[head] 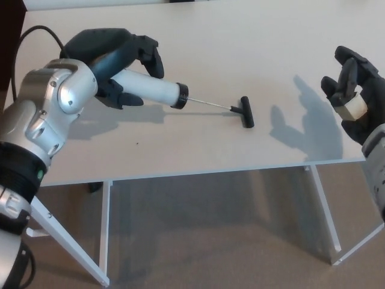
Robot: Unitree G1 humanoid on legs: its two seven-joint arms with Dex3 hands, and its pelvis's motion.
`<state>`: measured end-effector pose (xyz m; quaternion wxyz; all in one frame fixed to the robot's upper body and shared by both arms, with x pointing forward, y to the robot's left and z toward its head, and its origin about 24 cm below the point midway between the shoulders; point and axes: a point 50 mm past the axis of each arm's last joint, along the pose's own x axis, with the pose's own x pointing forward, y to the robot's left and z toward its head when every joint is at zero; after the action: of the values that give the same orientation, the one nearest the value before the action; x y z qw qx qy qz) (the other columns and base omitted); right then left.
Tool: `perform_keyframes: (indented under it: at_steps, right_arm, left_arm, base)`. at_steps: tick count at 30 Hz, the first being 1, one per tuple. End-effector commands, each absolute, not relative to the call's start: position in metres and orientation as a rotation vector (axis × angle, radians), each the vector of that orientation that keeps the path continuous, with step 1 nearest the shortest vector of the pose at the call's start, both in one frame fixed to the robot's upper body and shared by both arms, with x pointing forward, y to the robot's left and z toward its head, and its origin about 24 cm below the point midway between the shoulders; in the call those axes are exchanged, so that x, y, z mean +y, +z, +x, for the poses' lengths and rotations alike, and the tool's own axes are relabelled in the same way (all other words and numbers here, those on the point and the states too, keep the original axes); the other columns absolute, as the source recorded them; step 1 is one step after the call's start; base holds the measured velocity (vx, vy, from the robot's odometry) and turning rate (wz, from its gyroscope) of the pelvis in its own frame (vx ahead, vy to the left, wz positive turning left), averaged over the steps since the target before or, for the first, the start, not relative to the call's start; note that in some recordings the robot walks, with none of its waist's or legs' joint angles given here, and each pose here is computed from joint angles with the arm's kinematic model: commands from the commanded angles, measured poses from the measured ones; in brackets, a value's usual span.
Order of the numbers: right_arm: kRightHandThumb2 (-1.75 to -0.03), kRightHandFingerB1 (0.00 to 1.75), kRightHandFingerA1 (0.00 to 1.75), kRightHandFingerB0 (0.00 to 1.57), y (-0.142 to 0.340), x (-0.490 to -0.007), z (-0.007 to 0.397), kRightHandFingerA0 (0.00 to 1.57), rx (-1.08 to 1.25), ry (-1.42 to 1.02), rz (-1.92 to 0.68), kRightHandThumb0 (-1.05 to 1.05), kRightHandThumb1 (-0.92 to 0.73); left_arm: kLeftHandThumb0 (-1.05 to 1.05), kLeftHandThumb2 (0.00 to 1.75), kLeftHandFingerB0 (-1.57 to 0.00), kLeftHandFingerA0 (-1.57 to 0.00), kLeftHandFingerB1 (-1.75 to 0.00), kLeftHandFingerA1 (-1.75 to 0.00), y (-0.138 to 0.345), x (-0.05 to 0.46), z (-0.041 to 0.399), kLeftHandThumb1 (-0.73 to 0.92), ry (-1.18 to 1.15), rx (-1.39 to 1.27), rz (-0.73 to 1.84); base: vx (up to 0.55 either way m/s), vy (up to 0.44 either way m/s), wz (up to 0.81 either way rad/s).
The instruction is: The robot walks towards a desk on which an air pump is kept in the middle. It lifts it up and holds it with its left hand and uses its right hand to compress it by pushing its handle inwards.
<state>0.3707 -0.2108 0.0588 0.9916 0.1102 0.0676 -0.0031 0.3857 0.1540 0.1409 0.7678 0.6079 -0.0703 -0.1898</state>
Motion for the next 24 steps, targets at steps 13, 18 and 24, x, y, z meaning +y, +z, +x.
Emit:
perform_keyframes:
  at_steps: [13,18,24]
  right_arm:
    - [-1.13,0.29,0.37,0.15,0.044,-0.178,0.367,0.03,0.165,0.056,0.275,-0.9,-0.79]
    - [-0.71,0.24,0.27,0.11,0.038,-0.172,0.365,0.12,0.18,0.066,0.295,-0.85,-0.92]
    - [-1.14,0.3,0.36,0.12,0.035,-0.168,0.364,0.06,0.186,0.07,0.302,-0.87,-0.77]
  left_arm:
    - [-0.15,0.64,-0.68,-0.93,-1.28,-1.35,0.152,0.137,0.384,0.78,-0.429,-0.187,1.105]
    - [-0.15,0.7,-0.76,-0.91,-1.3,-1.48,0.148,0.136,0.384,0.8,-0.429,-0.146,1.008]
    - [-0.18,0.63,-0.79,-1.11,-1.12,-1.1,0.142,0.138,0.384,0.79,-0.417,-0.113,0.888]
  base:
    - [0.0,0.0,0.0]
    - [0.0,0.0,0.0]
    - [0.0,0.0,0.0]
